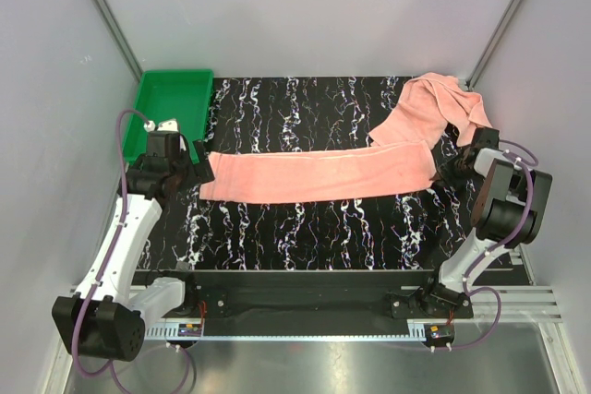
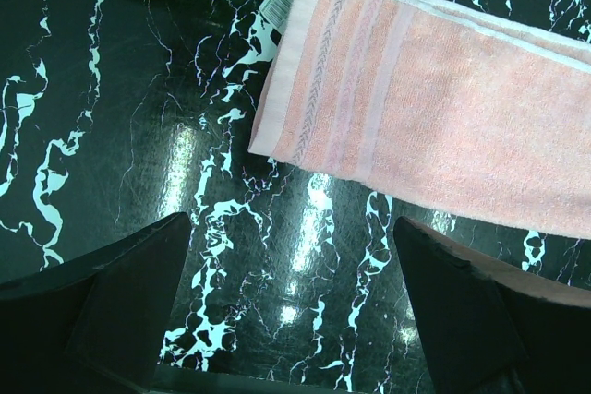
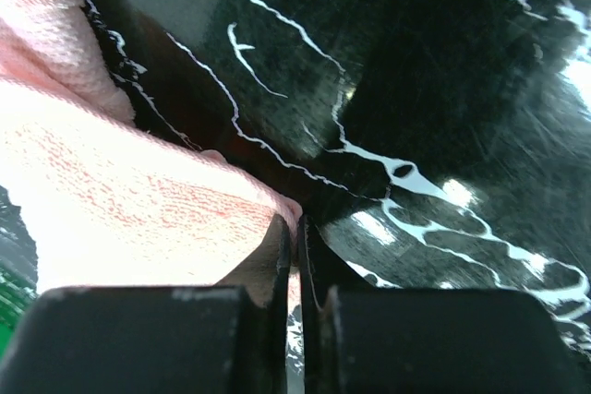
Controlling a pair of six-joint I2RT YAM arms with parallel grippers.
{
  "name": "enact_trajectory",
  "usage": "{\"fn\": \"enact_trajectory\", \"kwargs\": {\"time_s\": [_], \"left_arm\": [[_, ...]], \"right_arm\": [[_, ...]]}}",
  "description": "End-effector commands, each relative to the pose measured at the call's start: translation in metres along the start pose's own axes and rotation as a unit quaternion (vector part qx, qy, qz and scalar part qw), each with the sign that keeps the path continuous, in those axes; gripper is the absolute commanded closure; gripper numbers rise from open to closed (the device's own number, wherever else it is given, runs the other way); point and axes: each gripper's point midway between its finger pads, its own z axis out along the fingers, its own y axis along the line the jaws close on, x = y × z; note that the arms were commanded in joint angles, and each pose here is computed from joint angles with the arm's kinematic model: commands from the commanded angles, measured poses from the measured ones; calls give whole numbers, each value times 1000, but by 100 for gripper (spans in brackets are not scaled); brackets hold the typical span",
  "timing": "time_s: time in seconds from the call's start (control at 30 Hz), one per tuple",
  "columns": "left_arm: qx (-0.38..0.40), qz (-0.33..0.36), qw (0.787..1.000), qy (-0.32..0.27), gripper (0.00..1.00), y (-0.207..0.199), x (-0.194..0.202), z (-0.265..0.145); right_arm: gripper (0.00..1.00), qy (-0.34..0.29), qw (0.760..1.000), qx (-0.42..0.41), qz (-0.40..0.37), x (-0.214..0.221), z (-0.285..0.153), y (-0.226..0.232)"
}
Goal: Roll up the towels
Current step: Fold the towel
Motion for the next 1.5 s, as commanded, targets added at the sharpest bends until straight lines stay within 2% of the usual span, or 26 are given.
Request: {"fn": "enact_trajectory", "kwargs": {"time_s": [0.0, 0.13, 0.33, 0.5, 0.73, 0.77, 0.8, 0.97, 1.1, 1.2, 1.47], "left_arm": [[9, 8, 1000, -19, 1, -4, -10, -1], [13, 9, 1000, -19, 1, -6, -10, -2], [0, 8, 1000, -24, 1, 0, -11, -4], [-16, 6, 1000, -21, 1, 5, -10, -4], [-28, 3, 999, -24, 1, 10, -11, -6], [-30, 3, 999, -25, 1, 10, -11, -6], [-31, 3, 999, -25, 1, 11, -11, -6], [-44, -1, 999, -29, 1, 15, -13, -7], [-56, -7, 998, -37, 1, 19, -15, -9], [-62, -9, 997, -41, 1, 23, -17, -11], [-74, -15, 996, -47, 1, 28, -18, -13]], "right_arm": [[100, -37, 999, 25, -17, -13, -21, -5], [100, -49, 998, -6, -27, -15, -57, 20], [100, -69, 992, -50, -98, -1, -110, 91], [100, -59, 986, -61, -144, 28, -118, 136], [100, -37, 972, -81, -219, 87, -115, 216], [100, -27, 967, -88, -238, 107, -115, 229], [100, -25, 967, -70, -243, 113, -106, 231], [100, -14, 955, -99, -280, 160, -110, 285], [100, 14, 942, -107, -317, 217, -95, 316], [100, 21, 932, -140, -334, 252, -103, 351], [100, 63, 915, -175, -358, 330, -95, 379]]}}
